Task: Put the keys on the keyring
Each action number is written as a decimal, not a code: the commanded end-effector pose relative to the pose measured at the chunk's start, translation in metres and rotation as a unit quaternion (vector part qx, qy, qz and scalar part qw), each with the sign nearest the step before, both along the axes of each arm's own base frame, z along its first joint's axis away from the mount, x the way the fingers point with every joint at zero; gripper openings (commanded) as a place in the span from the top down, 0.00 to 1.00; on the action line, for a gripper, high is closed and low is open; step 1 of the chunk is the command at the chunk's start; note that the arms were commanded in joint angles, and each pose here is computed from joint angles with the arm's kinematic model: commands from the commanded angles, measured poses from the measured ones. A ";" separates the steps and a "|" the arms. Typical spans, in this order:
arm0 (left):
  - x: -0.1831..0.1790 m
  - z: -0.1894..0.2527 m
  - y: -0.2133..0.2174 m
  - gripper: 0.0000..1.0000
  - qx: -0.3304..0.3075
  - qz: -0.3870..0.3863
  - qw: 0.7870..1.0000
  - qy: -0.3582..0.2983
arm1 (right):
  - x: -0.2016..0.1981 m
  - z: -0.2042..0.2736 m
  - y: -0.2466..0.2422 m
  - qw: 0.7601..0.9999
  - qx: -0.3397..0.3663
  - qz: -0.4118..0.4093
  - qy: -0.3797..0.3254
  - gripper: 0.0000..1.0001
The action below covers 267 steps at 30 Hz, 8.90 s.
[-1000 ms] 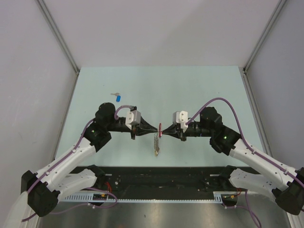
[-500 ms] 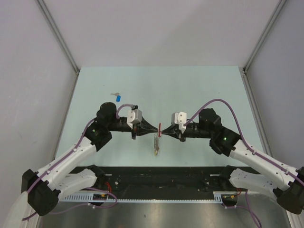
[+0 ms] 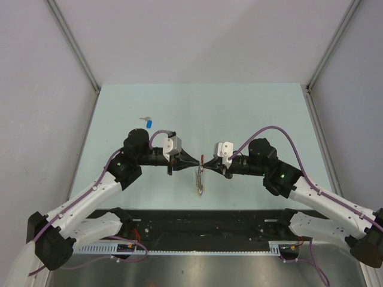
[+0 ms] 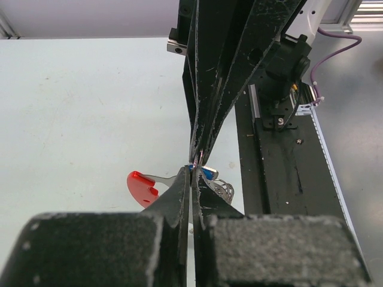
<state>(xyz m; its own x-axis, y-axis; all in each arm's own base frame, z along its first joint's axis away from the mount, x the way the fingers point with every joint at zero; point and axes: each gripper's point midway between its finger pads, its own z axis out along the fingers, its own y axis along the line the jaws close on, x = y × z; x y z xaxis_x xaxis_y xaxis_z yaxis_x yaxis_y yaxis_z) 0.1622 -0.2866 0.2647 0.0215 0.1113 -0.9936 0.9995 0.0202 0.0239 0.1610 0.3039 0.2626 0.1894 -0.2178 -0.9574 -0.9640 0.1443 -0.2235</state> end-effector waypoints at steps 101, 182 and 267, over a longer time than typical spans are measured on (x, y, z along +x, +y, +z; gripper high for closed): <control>-0.007 0.012 0.002 1.00 0.041 0.029 0.999 -0.019 | -0.006 0.017 0.002 0.997 0.038 0.066 0.004 1.00; 0.007 0.036 0.008 1.00 -0.085 0.128 0.988 0.021 | 0.014 0.019 0.010 0.995 0.054 -0.009 0.082 0.81; -0.014 -0.023 -0.012 1.00 0.156 -0.042 0.983 0.085 | 0.000 -0.002 -0.007 0.996 -0.074 0.019 -0.034 1.00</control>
